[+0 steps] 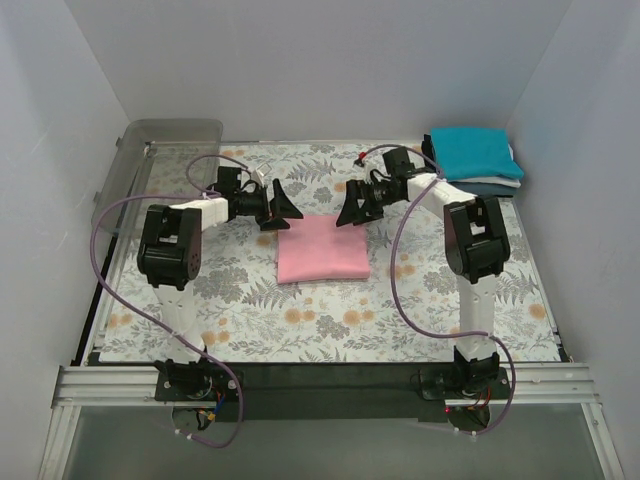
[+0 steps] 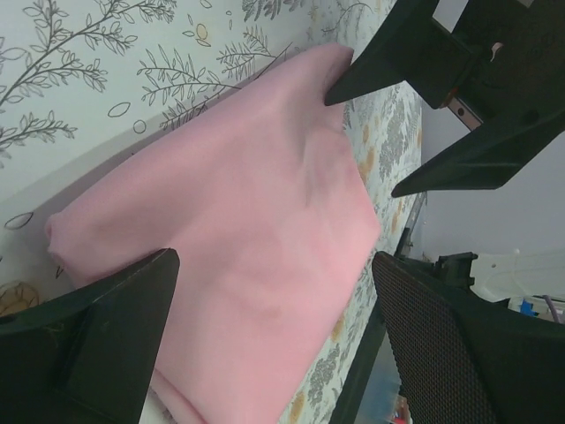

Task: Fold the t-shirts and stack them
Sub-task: Fold the tshirt

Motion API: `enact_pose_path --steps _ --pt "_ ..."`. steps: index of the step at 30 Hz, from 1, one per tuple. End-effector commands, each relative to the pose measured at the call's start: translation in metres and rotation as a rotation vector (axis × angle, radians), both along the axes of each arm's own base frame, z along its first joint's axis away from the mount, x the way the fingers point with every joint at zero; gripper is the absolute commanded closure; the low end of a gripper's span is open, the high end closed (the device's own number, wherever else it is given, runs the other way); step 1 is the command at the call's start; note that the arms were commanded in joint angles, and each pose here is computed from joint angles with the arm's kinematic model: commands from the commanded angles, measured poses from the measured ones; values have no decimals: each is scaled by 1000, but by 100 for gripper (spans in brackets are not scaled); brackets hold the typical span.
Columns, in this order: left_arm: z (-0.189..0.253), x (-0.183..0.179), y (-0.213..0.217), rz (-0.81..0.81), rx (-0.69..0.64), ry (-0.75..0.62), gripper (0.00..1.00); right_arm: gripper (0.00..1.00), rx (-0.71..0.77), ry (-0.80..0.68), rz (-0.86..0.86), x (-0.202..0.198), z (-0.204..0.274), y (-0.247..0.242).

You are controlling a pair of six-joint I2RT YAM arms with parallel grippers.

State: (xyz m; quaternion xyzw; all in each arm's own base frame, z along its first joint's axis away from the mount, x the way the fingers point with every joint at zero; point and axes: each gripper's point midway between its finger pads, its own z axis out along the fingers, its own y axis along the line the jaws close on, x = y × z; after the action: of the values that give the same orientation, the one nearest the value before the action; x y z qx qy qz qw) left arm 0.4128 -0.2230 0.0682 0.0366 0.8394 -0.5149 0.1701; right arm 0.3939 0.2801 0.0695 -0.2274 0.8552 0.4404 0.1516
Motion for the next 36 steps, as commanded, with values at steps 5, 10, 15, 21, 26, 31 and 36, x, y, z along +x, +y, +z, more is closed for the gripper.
enact_pose_path --steps 5,10,15,21,26,31,36 --pt "90 -46 -5 -33 -132 -23 9 2 196 2 -5 -47 99 8" --pt "87 -84 -19 -33 -185 86 8 2 280 138 11 -98 81 18" --pt "55 -94 -34 -20 -192 218 7 2 236 228 -36 -103 45 23" --pt "-15 -100 -22 73 -98 367 7 2 165 330 -80 -105 -9 14" --pt "-27 -109 -11 65 -73 356 7 2 166 355 -111 -99 -16 2" --pt "43 -125 -18 -46 -212 198 6 2 264 279 -82 -109 49 9" --pt "92 -156 -35 -64 -339 113 5 2 328 314 -102 -135 73 18"
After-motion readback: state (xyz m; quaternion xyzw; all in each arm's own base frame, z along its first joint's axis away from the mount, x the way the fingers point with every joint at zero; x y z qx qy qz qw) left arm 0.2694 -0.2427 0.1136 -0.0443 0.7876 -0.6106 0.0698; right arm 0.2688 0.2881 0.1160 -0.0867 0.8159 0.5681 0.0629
